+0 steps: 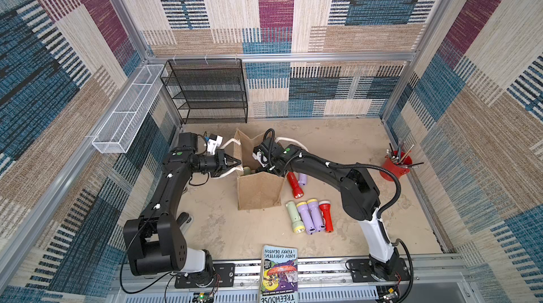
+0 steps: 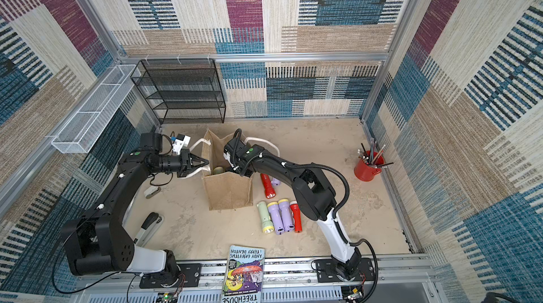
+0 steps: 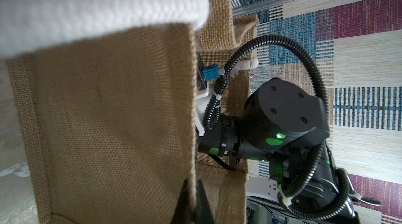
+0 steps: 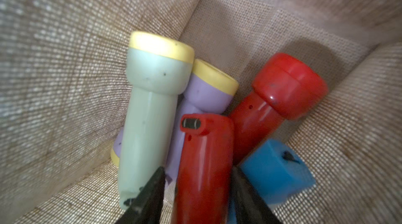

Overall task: Put the flashlights into the tote bags
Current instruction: Place the flashlight in the canvas bag.

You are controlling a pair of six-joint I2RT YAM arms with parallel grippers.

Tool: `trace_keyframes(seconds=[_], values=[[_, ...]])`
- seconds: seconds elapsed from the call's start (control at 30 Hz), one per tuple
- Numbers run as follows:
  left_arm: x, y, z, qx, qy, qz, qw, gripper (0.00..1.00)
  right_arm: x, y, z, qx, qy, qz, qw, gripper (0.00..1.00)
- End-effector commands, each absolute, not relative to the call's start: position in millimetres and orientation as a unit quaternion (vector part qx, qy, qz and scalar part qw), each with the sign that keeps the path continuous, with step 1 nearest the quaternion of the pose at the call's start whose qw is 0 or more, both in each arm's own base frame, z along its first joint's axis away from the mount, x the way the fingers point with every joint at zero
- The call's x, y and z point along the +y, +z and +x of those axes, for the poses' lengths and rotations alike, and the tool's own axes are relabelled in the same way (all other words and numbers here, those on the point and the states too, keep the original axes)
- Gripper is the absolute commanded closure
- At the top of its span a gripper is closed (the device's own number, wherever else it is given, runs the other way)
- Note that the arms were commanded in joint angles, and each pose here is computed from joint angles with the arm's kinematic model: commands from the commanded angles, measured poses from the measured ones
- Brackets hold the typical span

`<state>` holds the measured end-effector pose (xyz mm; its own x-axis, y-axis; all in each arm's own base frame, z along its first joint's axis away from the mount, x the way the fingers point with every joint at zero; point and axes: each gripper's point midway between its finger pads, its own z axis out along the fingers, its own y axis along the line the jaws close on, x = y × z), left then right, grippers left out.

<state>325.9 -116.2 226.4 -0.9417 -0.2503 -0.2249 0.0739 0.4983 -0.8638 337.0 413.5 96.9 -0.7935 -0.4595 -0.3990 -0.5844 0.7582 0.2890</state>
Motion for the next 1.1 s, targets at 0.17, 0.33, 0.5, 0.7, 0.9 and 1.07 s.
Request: trace_keyframes(seconds=[0.17,0.33,0.5,0.7,0.9,1.07], values=[[-118,231,326,0.844,-0.506,-0.042,0.171,1.00,426,169,329,0.889,0.268,-0.317,0.194,0.42],[-117,231,326,0.845,-0.505,-0.043,0.171,1.00,431,230,319,0.849,0.323,-0.337,0.246,0.41],[-117,232,326,0.844,-0.506,-0.042,0.172,1.00,410,292,325,0.826,0.323,-0.318,0.334,0.40],[-117,231,327,0.845,-0.504,-0.043,0.173,1.00,342,336,339,0.823,0.311,-0.232,0.415,0.38],[-116,229,328,0.846,-0.503,-0.045,0.172,1.00,220,299,361,0.870,0.254,-0.031,0.420,0.31],[-116,229,330,0.846,-0.502,-0.047,0.170,1.00,167,232,353,0.900,0.234,0.057,0.365,0.29]])
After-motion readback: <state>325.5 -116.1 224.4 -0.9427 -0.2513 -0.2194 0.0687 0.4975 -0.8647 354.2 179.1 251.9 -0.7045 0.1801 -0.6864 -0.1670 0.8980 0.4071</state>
